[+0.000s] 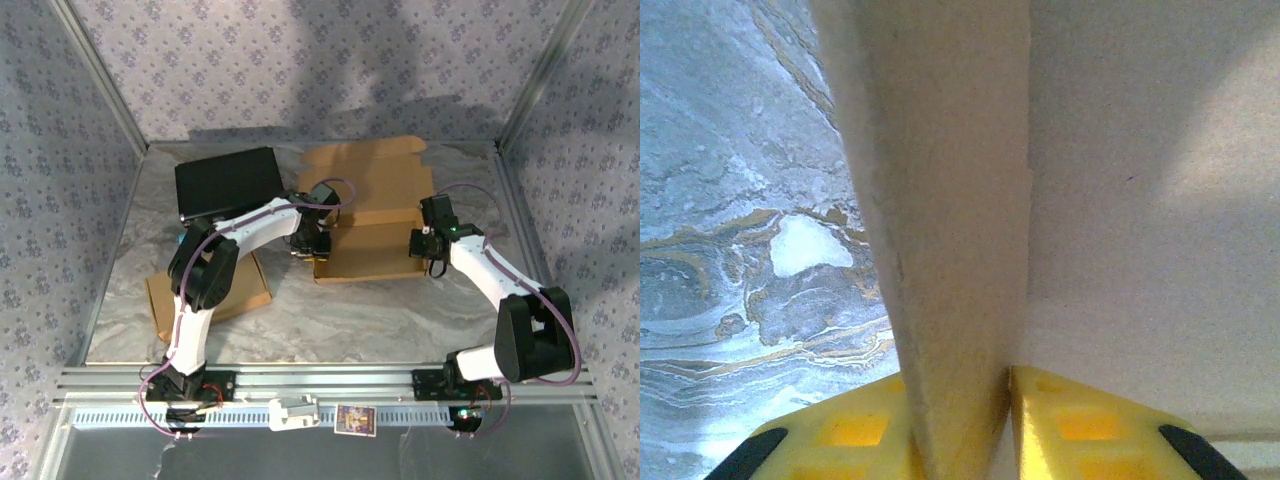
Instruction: Fold the paper box
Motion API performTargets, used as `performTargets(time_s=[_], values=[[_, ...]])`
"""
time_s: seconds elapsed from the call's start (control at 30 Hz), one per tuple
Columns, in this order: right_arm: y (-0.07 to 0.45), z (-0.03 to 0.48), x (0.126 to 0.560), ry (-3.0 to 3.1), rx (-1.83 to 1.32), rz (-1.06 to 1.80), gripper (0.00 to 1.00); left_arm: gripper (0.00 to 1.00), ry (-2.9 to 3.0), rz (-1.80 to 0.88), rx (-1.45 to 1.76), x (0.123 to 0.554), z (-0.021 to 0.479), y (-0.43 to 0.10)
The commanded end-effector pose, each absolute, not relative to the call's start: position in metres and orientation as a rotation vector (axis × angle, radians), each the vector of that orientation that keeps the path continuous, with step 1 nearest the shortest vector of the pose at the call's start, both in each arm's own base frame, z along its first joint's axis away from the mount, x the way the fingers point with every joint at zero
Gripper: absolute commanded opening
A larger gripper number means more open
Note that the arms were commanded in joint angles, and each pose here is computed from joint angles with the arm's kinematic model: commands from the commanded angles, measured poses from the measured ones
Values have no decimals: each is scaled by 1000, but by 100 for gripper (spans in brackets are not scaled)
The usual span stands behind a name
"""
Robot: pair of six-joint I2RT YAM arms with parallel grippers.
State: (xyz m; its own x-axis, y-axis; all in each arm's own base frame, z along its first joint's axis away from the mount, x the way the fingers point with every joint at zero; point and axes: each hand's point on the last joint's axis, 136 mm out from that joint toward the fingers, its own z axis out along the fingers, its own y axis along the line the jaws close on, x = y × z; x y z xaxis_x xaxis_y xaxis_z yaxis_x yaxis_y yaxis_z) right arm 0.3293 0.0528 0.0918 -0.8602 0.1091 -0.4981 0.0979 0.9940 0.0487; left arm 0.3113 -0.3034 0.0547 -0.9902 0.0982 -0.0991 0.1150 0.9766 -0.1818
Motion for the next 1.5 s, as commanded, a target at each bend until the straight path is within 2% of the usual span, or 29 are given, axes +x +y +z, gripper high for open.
performTargets(time_s=[0.0, 0.27, 0.43, 0.57, 0.8, 0.97, 1.17, 1.23, 1.47], values=[[62, 96, 331, 2589, 131, 71, 0, 25, 3019, -239, 175, 313, 55, -300], [65, 102, 330, 2561, 139, 62, 0, 0, 3021, 8, 153, 311, 42, -278], [68, 103, 330, 2552, 139, 71, 0, 0, 3014, 85, 129, 306, 37, -282], [68, 97, 327, 2560, 142, 72, 0, 0, 3006, 39, 142, 307, 34, -292], [63, 95, 328, 2560, 151, 106, 0, 39, 2944, -85, 178, 319, 73, -309], [60, 91, 329, 2574, 151, 119, 0, 48, 2952, -175, 179, 317, 93, -318], [58, 91, 330, 2574, 154, 114, 0, 49, 2970, -171, 167, 317, 95, -312], [58, 91, 330, 2574, 155, 112, 0, 47, 2965, -150, 164, 318, 94, -306], [58, 91, 329, 2575, 150, 116, 0, 21, 2950, -149, 150, 326, 72, -298]])
